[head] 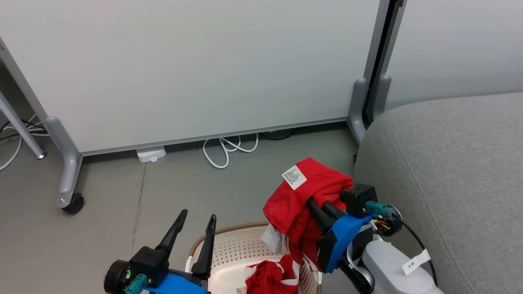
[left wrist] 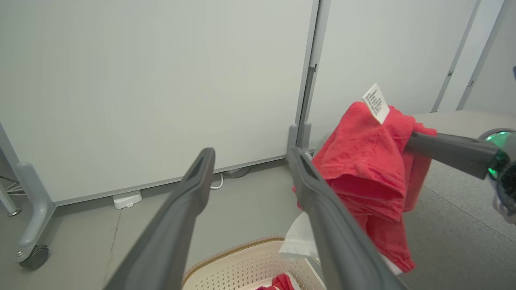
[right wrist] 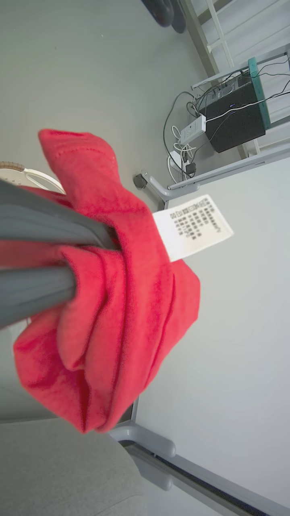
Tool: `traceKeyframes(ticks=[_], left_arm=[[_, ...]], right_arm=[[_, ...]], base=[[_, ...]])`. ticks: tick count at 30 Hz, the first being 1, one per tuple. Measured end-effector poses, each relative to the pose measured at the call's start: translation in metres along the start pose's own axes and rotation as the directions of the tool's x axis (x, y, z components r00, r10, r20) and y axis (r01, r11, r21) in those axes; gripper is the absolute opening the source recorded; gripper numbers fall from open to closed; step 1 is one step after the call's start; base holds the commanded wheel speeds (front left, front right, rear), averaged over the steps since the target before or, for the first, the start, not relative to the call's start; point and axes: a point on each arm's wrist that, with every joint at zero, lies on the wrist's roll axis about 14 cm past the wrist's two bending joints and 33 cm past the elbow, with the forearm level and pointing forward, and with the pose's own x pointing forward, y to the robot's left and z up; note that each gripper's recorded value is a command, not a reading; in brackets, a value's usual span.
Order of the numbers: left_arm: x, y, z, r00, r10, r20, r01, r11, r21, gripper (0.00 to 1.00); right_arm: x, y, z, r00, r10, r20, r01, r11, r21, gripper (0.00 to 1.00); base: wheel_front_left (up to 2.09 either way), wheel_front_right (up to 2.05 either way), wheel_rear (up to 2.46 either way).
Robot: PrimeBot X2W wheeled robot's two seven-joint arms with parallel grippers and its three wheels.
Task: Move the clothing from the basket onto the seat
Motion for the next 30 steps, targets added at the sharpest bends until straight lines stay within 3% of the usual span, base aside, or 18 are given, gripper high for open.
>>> traceKeyframes(ticks=[9, 17, 30], left_arm=[[0.003, -0.002, -0.001, 1.0, -0.004, 0.002, 0.004, 1.0, 0.002, 1.0], [0.017, -0.025, -0.004, 0.997, -0.079, -0.008, 0.079, 0.997, 0.006, 1.0], [0.049, -0.097, -0.019, 0.95, -0.309, -0.052, 0.309, 0.951, -0.021, 1.0]], right_arm=[[-0.004, -0.006, 0.003, 1.0, -0.018, 0.013, 0.018, 1.0, 0.005, 0.0], [-0.019, -0.027, 0.01, 0.996, -0.083, 0.039, 0.083, 0.996, 0.01, 0.0], [-0.081, -0.091, 0.007, 0.951, -0.304, 0.056, 0.303, 0.952, 0.035, 0.0]], base=[[0.0, 0.0, 0.0], [0.0, 0.0, 0.0], [0.0, 0.0, 0.0]])
